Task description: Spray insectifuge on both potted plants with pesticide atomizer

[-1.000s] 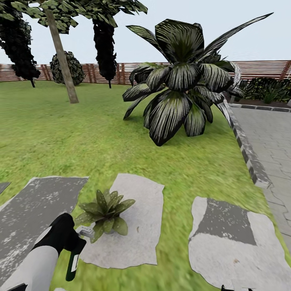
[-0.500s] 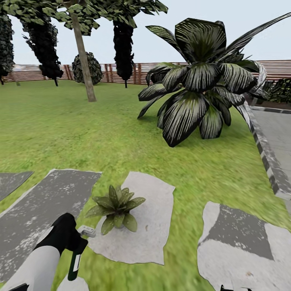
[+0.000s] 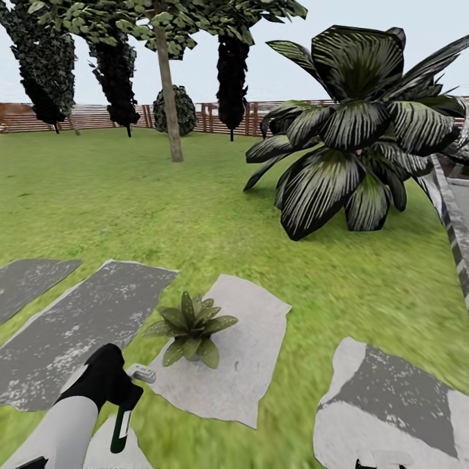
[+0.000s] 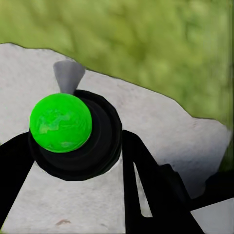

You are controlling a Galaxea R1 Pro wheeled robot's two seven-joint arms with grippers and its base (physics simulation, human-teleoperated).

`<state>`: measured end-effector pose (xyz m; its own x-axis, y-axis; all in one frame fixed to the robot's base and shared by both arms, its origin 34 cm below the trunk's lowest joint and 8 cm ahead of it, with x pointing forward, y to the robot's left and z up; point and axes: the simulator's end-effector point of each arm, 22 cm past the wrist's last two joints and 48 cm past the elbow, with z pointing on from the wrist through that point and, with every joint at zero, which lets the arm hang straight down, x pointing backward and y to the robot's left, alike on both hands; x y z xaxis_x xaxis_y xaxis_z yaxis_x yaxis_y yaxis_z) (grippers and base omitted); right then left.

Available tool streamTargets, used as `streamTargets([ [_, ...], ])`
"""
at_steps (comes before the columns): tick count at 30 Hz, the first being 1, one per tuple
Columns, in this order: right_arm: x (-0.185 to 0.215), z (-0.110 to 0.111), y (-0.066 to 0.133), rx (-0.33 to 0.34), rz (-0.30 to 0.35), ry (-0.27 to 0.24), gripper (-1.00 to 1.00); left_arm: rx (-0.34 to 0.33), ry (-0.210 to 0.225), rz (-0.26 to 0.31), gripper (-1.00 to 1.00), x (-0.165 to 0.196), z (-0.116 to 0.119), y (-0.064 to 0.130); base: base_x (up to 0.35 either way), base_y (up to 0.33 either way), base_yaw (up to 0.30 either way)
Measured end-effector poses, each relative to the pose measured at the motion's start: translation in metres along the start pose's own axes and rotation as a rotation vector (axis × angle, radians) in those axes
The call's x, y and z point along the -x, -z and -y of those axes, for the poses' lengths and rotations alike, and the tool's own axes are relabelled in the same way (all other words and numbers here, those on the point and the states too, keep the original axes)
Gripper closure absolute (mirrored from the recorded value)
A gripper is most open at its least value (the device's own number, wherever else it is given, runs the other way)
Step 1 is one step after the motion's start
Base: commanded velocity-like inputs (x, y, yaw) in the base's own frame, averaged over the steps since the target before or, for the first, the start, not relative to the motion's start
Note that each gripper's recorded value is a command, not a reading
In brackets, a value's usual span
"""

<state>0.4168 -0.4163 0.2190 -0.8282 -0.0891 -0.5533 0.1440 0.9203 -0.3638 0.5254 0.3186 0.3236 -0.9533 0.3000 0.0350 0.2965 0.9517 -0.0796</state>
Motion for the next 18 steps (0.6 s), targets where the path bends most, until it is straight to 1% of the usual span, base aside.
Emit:
streamTargets([
  [2,0.0002,-0.0002,0.0000,0.001,0.000,0.000,-1.00,-0.001,-0.001,-0.001,1.00,0.0000,0.0008,-0.0003,0.130,-0.311,0.223],
  [4,0.0001,-0.0003,0.0000,0.001,0.000,0.000,-1.00,-0.001,-0.001,0.000,1.00,0.0003,0.0009,-0.0002,0.135,-0.311,0.091],
  [12,-0.0002,-0.0002,0.0000,0.001,0.000,0.000,-1.00,0.000,-0.001,0.003,1.00,0.0012,0.0007,0.0004,0.110,-0.311,0.009],
  [18,-0.0007,-0.0003,0.0000,0.001,-0.002,0.001,-1.00,0.000,-0.001,0.003,1.00,0.0014,0.0006,0.0005,0.020,-0.311,0.000],
])
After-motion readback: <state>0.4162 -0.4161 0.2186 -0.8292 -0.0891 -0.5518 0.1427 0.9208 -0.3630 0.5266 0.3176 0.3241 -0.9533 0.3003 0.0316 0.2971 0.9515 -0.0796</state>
